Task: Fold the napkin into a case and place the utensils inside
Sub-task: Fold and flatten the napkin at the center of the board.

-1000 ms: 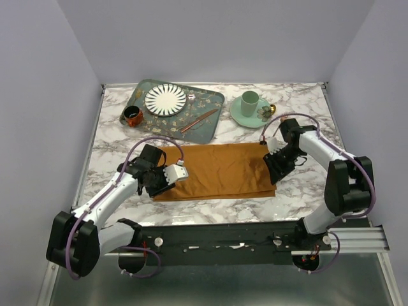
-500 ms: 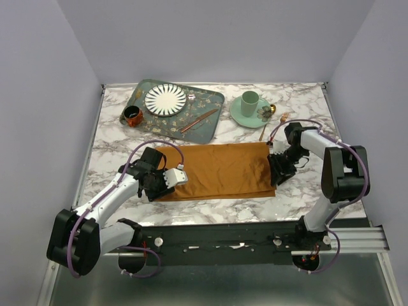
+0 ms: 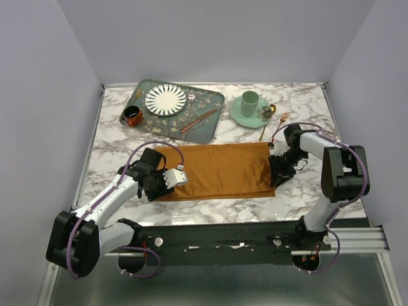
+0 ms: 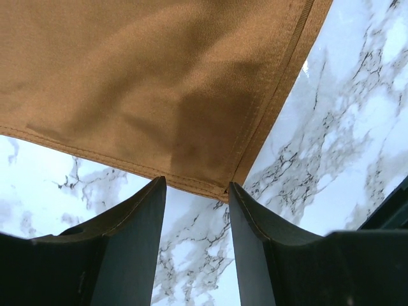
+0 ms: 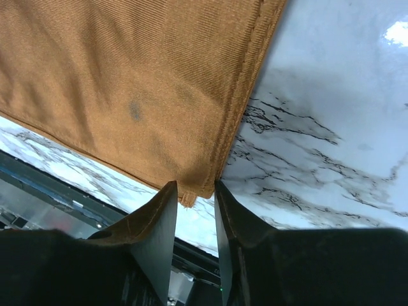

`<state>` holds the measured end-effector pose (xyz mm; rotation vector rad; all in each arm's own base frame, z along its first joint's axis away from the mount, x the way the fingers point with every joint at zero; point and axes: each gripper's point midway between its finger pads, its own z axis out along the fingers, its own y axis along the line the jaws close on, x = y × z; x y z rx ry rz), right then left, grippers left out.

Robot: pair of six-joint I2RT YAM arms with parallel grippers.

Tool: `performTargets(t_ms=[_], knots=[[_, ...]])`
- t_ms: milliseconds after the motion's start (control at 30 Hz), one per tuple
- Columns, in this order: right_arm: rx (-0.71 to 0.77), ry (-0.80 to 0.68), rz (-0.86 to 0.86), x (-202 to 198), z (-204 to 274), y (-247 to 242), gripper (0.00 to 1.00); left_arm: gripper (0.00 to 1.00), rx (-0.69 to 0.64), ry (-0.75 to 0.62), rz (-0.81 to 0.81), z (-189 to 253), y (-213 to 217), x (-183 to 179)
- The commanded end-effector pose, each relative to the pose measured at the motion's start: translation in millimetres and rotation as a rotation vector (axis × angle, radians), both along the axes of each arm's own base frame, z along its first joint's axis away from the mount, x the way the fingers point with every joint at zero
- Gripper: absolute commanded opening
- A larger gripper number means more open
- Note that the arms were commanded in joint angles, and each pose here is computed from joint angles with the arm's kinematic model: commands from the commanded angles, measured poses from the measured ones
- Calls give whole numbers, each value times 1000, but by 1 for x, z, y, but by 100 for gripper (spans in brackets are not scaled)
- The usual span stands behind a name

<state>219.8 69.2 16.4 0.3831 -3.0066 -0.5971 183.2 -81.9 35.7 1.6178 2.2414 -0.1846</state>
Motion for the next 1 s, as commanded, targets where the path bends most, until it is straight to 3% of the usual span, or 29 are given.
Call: performTargets(t_ms=[0,300,800,900,967], knots=[[-78,-18,-20,2,-9,-12,36,55,11,-58,-5,4,3,9],[-122,-79,-43,9,3,-18,35,54,21,-67,-9,3,6,7],[-139,-7,43,-4,-15,-2,34,54,33,-73,-35,0,8,5],[-140,-8,44,-4,-15,-2,20,53,27,-63,-38,-2,7,2],[-141,-14,44,-3,-13,-2,3,52,24,-62,-44,-2,8,0]])
